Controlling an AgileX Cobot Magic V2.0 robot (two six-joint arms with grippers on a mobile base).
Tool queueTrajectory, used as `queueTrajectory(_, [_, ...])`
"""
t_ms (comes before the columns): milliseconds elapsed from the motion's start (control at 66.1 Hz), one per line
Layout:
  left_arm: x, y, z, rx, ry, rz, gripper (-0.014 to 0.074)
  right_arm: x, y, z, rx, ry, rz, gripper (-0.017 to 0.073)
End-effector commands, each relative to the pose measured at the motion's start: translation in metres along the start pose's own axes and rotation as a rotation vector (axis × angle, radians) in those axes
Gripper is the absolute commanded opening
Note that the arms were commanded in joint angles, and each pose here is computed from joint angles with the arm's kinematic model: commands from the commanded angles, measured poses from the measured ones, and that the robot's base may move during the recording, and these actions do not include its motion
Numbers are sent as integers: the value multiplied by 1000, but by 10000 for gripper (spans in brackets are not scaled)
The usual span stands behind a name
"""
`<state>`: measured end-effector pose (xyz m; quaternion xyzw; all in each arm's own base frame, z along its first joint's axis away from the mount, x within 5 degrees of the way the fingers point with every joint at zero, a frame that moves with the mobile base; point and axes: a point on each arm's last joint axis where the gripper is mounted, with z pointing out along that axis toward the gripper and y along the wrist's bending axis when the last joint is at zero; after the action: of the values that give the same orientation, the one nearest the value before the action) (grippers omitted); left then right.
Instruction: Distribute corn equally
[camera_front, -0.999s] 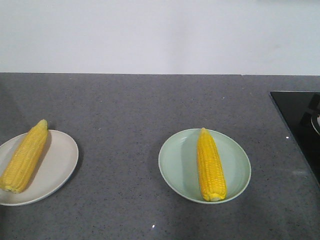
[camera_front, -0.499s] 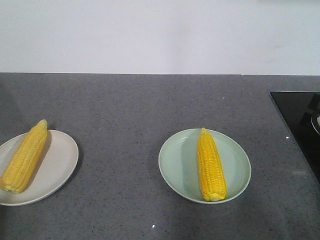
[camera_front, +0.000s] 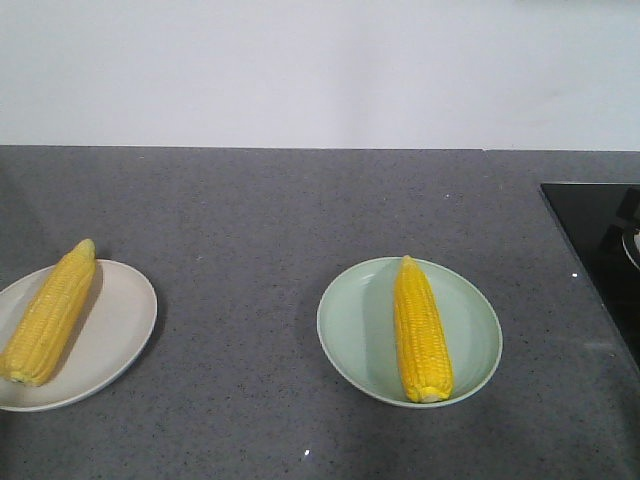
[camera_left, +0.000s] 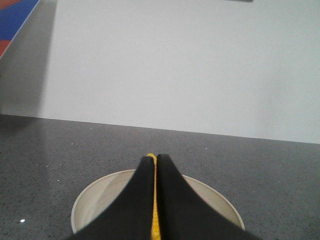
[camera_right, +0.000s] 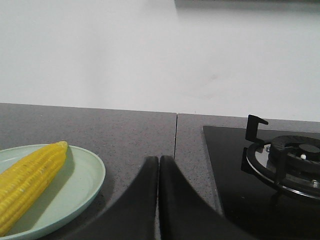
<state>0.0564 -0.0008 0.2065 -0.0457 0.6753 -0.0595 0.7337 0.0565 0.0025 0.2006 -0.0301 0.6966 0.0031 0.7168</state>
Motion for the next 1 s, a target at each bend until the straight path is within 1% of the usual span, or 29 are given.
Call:
queueTrajectory(0, [-13, -2, -2, 15, -109, -14, -6, -4, 1, 0, -7, -70, -17, -3])
queueTrajectory(424, [-13, -2, -2, 15, -109, -14, -6, -4, 1, 0, -7, -70, -22, -3])
queueTrajectory(651, [-13, -2, -2, 15, -109, -14, -6, -4, 1, 0, -7, -69, 4, -3])
queueTrajectory(817, [-13, -2, -2, 15, -109, -14, -6, -4, 1, 0, -5, -71, -16, -3])
queueTrajectory(877, [-13, -2, -2, 15, -109, -14, -6, -4, 0, 0, -5, -70, 1, -3])
queueTrajectory(983, [-13, -2, -2, 15, -109, -14, -6, -4, 0, 0, -5, -72, 4, -3])
